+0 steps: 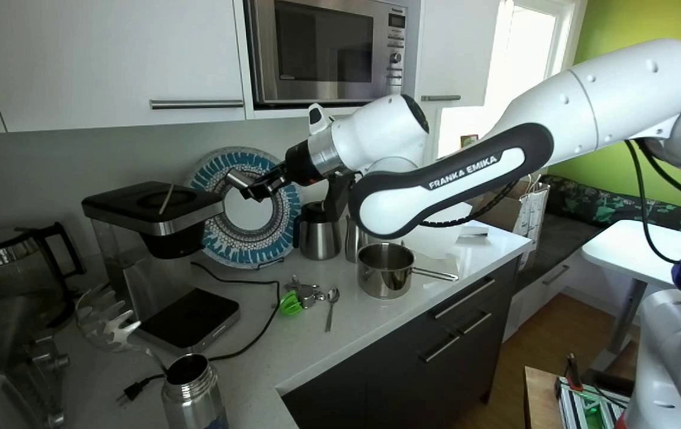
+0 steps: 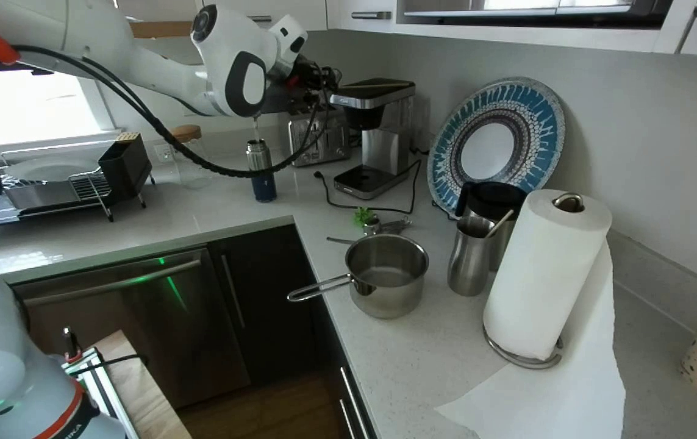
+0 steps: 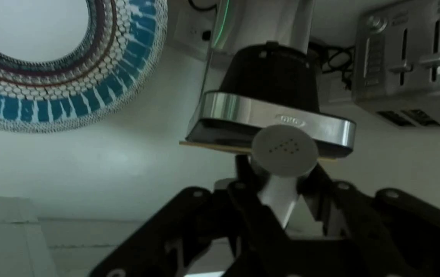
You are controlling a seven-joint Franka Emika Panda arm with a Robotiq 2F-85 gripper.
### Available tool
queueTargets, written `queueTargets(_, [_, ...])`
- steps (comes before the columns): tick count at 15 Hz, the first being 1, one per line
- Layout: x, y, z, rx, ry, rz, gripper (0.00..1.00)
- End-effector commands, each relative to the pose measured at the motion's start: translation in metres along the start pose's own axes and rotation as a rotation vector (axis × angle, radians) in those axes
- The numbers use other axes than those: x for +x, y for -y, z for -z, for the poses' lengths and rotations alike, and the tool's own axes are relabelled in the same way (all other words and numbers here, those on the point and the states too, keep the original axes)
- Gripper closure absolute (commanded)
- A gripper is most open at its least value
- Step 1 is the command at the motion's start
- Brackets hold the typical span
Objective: Pick up the silver object from the bottom of the coffee machine and put it on top of the coffee machine
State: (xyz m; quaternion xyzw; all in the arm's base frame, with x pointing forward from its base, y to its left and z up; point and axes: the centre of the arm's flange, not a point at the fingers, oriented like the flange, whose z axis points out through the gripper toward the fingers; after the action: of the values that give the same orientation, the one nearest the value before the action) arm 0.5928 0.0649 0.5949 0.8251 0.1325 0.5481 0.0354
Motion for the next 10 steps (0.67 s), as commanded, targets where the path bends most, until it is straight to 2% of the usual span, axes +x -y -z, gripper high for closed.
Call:
queueTargets(1, [-0.003,0.019,-0.029,0.019,-0.205,-0.020,0.89])
queueTargets(2, [-0.003,0.006,-0.010,0.003,-0.125,-0.003,0.64])
queueTargets(3, [-0.006,0.009,-0.016,0.008,-0.162,-0.007,0.64])
queueTargets(5, [-0.009,0.014,-0.024,0.017,-0.179,-0.009,0.64])
queueTargets(6, [-0.014,0.020,-0.031,-0.044,-0.239,-0.010,0.89])
queueTargets(7, [-0.016,0.022,-0.039,-0.110,-0.279,-0.016,0.89])
queueTargets(10, [-0.033,0.014,-0.059,-0.228,-0.413,-0.041,0.89])
